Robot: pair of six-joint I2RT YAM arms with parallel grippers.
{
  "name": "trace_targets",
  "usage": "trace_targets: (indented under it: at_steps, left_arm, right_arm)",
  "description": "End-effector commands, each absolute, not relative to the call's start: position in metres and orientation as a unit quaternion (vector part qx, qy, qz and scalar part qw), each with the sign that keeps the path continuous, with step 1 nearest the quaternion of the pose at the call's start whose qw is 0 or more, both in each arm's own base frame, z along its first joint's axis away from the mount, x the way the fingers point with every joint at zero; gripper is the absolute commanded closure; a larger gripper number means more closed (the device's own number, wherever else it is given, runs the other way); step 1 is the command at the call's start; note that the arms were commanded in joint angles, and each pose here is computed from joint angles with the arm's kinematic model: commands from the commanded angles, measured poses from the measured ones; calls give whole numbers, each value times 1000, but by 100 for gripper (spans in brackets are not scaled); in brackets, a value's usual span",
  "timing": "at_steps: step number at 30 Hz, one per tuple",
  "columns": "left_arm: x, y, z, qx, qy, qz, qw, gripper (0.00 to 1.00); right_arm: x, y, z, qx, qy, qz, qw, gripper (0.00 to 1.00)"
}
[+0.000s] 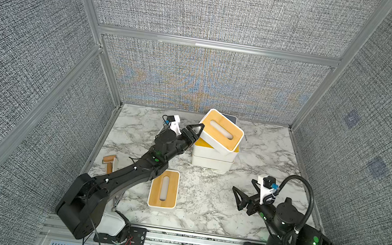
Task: Stack the tissue boxes
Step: Place the tissue box at the tissue box.
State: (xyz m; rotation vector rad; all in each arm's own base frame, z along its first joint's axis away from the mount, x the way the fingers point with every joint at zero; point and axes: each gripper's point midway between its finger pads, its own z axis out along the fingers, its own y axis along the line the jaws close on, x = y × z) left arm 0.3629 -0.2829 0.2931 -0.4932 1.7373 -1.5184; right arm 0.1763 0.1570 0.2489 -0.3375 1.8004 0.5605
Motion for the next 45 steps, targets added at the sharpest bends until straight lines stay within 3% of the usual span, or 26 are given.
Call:
trace_targets:
  at_steps: [1,15,36,45]
  left_arm:
    - [369,-276,319,-225,619,-642,391,94]
    - [388,-281,280,-281,625,-630,366,96]
    - [395,-284,261,-307,625,-617,367,96]
    - [392,-288,264,-295,633,-613,370,86]
  right_arm:
    - [176,156,253,-137,765,245,580,1]
    - [176,159,252,-143,766,247,576,1]
    - [174,161,252,-148,765,252,574,1]
    - [175,160,252,-146,765,248,576,1]
